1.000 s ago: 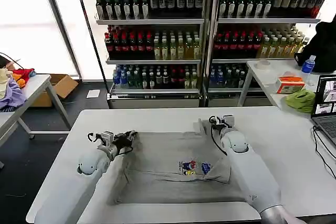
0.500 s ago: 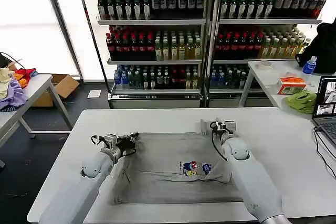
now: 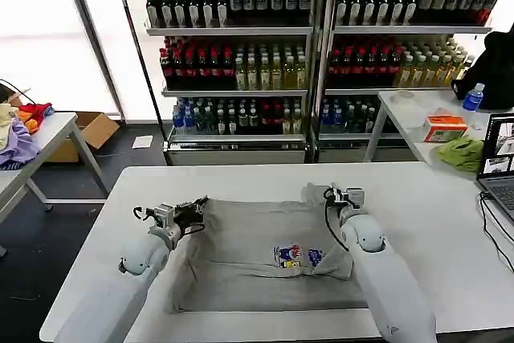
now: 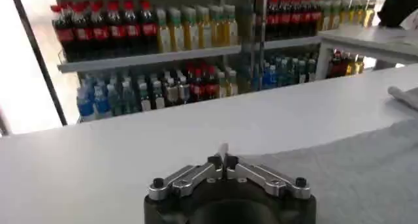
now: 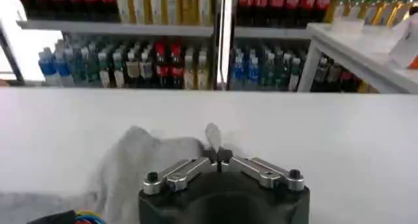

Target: Fold and organize the clothes.

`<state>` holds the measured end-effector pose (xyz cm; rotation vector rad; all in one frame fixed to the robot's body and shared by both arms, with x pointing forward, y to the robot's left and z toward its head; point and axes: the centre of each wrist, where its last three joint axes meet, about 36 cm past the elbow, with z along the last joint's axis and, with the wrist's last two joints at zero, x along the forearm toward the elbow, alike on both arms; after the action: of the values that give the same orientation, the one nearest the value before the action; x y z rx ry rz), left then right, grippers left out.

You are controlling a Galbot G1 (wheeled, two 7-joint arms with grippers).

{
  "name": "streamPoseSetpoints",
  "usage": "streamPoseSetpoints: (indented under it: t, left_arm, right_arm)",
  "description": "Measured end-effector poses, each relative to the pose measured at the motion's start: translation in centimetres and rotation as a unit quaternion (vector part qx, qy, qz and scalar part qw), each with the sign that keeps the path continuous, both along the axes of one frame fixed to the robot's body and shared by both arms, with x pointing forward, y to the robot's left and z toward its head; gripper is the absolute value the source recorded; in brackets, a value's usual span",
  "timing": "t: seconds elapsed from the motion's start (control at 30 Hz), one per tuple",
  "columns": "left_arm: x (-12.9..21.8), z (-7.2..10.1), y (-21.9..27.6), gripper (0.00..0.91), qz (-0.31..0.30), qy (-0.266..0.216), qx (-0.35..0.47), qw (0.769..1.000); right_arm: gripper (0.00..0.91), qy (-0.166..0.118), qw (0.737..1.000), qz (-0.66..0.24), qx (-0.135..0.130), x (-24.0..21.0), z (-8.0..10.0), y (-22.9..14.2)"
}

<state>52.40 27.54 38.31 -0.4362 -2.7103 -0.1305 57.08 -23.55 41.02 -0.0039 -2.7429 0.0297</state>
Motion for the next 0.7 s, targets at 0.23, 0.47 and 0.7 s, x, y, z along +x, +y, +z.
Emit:
streamPoseSetpoints:
  t: [0.23, 0.47, 0.7]
  left_arm:
    - [-1.6, 1.0, 0.3, 0.000, -0.005, -0.018, -0.003, 1.000]
    - [-3.6, 1.8, 0.6, 0.000, -0.010, -0.037, -0.003, 0.999]
    - [-6.4, 2.0, 0.9, 0.000, -0.019, -0.046, -0.004, 0.999]
  right_arm:
    - [0.000, -0.038, 0.999, -0.005, 0.003, -1.8, 2.6, -0.2]
    - [0.000, -0.060, 0.998, -0.008, 0.008, -5.1, 4.3, -0.2]
    - [0.000, -0.061, 0.998, -0.016, 0.017, -10.2, 5.0, -0.4]
